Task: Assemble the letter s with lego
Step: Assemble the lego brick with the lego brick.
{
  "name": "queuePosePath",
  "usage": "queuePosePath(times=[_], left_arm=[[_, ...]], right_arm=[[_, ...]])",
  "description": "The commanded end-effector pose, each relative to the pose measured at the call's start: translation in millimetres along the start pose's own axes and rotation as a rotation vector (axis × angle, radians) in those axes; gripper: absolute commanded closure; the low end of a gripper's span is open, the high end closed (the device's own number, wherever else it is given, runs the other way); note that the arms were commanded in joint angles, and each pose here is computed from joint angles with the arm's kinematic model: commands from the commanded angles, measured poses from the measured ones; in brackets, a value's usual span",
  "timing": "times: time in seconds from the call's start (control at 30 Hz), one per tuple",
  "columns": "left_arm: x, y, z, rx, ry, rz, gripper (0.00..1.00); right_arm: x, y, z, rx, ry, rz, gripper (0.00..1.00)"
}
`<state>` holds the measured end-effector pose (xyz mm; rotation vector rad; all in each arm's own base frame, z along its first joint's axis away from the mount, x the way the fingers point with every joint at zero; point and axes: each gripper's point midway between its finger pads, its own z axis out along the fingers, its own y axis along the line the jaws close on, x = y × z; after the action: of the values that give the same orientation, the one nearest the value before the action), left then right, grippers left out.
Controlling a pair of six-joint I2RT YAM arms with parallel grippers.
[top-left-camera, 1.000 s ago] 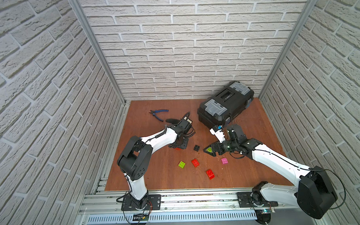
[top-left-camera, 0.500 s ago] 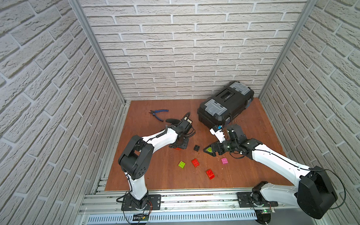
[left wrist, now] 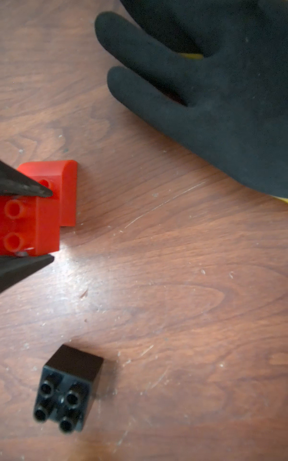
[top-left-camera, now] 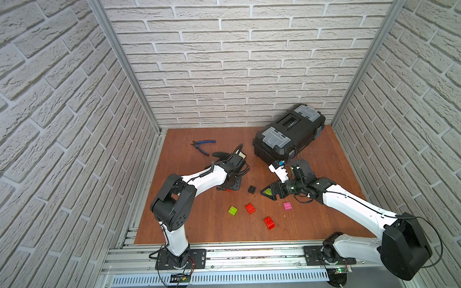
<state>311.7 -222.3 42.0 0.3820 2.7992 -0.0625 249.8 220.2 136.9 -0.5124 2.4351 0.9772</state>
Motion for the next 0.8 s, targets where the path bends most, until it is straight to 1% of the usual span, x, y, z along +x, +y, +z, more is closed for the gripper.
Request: queuePosePath(times=[0.0, 0.1, 0.47, 0.77], left_arm=[[31.7, 4.6, 25.1, -0.007, 0.11, -0.033, 0.66], [25.6, 0.0, 18.6, 0.009, 0.09, -0.067, 0.64], [12.0, -0.7, 3.5, -0.044, 0.045, -0.167, 0.6], [1.0, 3.5, -7.3, -0.06, 0.011, -0.2, 0.54]], right_arm=[[-5.4, 4.4, -1.7, -0.006, -0.015, -0.025, 0.06], [-6.2, 5.5, -3.1, -0.006, -0.017, -0.032, 0.06], [-5.9, 9.3, -10.4, -0.009, -0.034, -0.053, 0.05], [2.1, 9.4, -13.8, -0.01, -0.035, -0.065, 0.04]])
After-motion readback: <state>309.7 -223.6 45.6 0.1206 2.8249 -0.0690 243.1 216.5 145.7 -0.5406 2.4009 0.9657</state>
